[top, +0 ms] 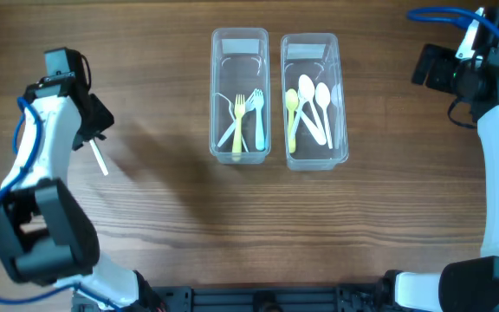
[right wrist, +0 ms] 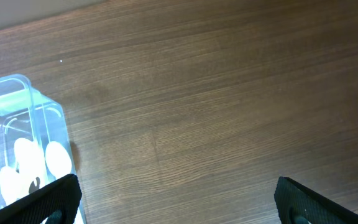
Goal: Pack container
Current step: 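Move the left gripper to the last white fork and grasp it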
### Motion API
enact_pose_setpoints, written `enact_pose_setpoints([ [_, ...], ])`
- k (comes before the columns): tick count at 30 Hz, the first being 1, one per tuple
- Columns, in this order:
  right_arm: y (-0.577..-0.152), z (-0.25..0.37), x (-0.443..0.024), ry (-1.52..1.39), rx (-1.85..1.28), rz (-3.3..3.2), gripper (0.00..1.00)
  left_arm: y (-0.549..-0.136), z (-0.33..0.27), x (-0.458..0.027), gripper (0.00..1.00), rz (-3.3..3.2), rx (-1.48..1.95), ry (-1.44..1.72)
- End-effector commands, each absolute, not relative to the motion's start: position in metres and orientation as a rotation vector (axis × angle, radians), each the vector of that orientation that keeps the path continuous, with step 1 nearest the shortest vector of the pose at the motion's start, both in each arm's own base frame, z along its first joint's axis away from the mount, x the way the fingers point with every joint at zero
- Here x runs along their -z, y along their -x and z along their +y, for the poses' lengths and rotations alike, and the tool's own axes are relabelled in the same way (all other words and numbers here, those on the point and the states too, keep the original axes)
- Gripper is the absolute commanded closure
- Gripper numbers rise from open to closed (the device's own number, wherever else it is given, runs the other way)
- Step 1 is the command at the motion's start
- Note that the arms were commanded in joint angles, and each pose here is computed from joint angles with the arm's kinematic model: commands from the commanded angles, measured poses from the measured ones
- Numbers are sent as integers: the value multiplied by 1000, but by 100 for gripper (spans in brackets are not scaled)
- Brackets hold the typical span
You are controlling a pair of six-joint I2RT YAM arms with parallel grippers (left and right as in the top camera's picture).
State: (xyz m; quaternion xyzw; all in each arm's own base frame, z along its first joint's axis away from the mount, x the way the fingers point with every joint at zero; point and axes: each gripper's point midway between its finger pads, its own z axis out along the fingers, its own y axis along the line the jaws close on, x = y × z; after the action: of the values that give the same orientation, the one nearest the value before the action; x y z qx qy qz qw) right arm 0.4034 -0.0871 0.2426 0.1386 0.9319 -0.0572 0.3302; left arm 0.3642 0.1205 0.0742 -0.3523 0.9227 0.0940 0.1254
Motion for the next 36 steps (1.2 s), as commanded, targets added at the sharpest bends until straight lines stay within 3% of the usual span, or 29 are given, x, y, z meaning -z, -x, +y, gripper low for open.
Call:
enact_pose_setpoints([
  [1, -404, -90, -242, -363, 170, 2440, 0, -365, 129, -55, 46, 2725, -248, 1051],
  [22, -404, -90, -242, -363, 171, 2440, 0, -359, 133, 1, 48, 2754, -129, 983],
  [33, -404, -90, -242, -363, 170, 2440, 0, -356, 132, 11, 40, 2745, -128, 980],
  [36, -404, -90, -242, -363, 170, 2440, 0, -359, 133, 10, 43, 2732, -128, 976],
])
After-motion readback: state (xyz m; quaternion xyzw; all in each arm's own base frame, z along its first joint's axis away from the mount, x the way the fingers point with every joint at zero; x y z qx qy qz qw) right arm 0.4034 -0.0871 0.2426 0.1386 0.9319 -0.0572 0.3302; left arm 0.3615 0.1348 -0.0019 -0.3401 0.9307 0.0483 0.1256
